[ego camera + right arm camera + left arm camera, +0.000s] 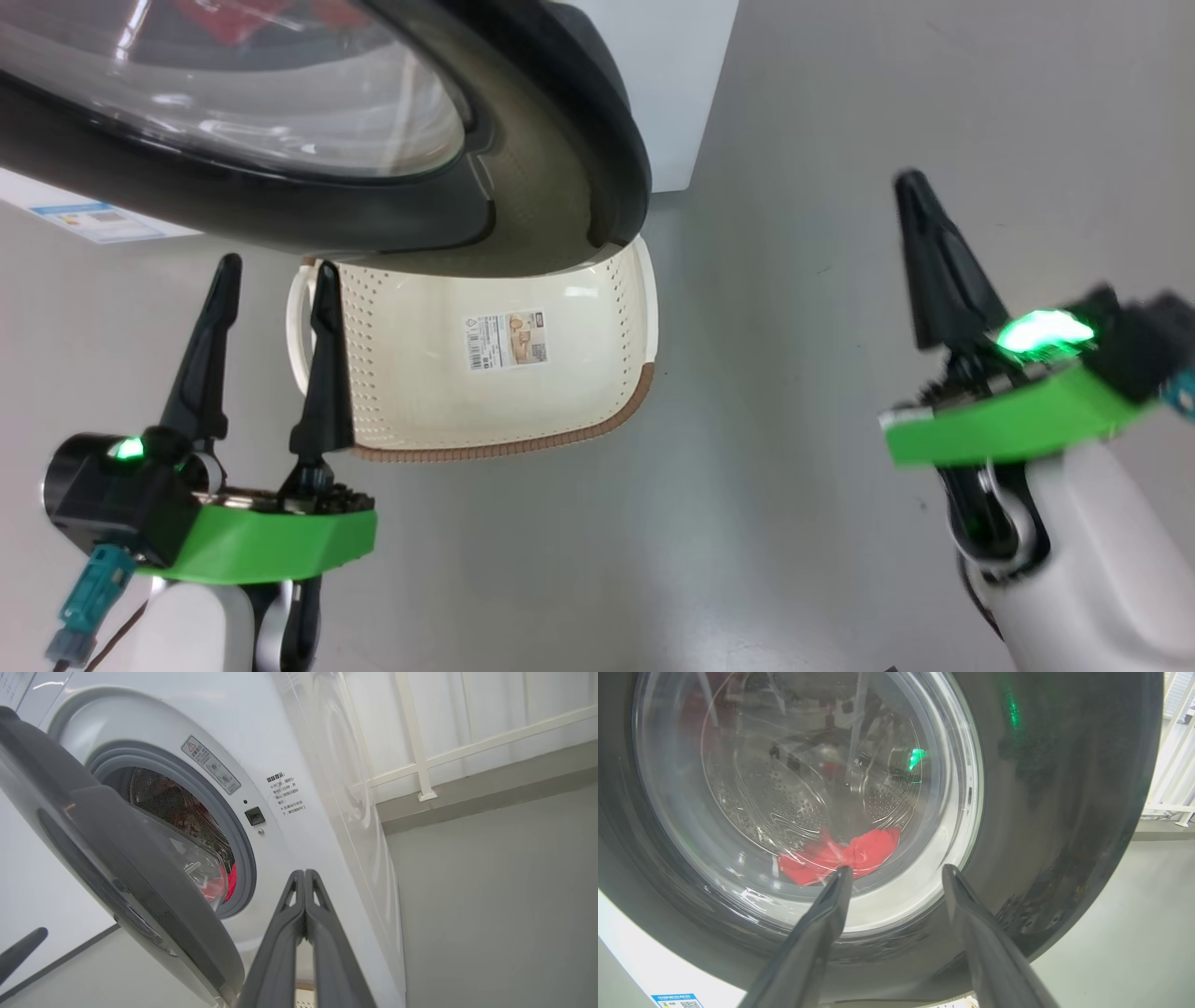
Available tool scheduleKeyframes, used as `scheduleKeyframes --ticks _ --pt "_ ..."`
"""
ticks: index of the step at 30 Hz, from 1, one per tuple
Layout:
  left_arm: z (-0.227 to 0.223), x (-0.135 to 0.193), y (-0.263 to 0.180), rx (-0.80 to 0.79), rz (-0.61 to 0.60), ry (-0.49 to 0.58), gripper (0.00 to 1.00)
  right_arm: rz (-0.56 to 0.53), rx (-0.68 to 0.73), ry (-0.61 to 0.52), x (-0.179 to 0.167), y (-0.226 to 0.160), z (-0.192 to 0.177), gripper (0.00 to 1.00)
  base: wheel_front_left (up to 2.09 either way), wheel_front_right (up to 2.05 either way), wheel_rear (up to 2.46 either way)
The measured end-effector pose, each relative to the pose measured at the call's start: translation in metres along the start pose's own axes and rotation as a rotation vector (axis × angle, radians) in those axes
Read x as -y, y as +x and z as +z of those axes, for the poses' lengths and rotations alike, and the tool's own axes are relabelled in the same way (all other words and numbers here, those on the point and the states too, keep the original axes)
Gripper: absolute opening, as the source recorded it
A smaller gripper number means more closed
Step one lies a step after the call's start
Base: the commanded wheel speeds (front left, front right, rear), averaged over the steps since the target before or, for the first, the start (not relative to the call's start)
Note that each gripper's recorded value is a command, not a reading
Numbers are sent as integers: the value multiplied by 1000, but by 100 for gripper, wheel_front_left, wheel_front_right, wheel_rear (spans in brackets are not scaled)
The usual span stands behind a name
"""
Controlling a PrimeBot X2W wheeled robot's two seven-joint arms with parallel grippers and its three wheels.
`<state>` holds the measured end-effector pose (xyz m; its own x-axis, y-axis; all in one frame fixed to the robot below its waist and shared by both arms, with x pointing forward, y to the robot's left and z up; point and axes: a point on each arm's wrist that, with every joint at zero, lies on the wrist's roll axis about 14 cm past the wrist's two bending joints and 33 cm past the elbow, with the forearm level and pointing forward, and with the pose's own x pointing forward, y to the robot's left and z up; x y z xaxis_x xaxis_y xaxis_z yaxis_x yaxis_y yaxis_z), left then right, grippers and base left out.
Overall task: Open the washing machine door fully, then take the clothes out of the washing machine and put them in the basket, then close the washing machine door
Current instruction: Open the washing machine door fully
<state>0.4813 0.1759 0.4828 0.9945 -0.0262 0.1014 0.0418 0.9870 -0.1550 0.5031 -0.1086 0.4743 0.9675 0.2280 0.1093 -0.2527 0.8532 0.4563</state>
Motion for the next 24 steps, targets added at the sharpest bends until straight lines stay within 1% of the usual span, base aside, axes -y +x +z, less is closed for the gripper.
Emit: scheduleKeyframes --ticks 3,6,7,8,10,15,19,21,24 --pt "1 -3 -1 2 10 5 100 9 7 205 -9 21 -2 0 0 0 0" --pt "2 -7 -3 1 20 11 100 62 4 353 -23 47 4 0 0 0 0" --pt "2 -9 -3 0 24 12 100 88 -19 404 -30 54 4 0 0 0 0" --pt "2 -10 -4 -1 27 14 100 109 -44 479 -38 61 5 0 0 0 0" --pt "1 -12 -5 -5 33 16 100 156 -96 626 -53 75 8 0 0 0 0" --pt "-3 -21 -8 -17 57 15 100 286 -285 866 -84 95 9 0 0 0 0" --pt "-3 -26 -8 -18 69 24 100 396 -479 1100 -108 98 2 0 0 0 0" --pt "-2 -27 -8 -16 74 29 100 437 -571 1165 -113 96 -5 0 0 0 0" --pt "0 -29 -8 -11 78 30 100 469 -673 1182 -116 95 -16 0 0 0 0"
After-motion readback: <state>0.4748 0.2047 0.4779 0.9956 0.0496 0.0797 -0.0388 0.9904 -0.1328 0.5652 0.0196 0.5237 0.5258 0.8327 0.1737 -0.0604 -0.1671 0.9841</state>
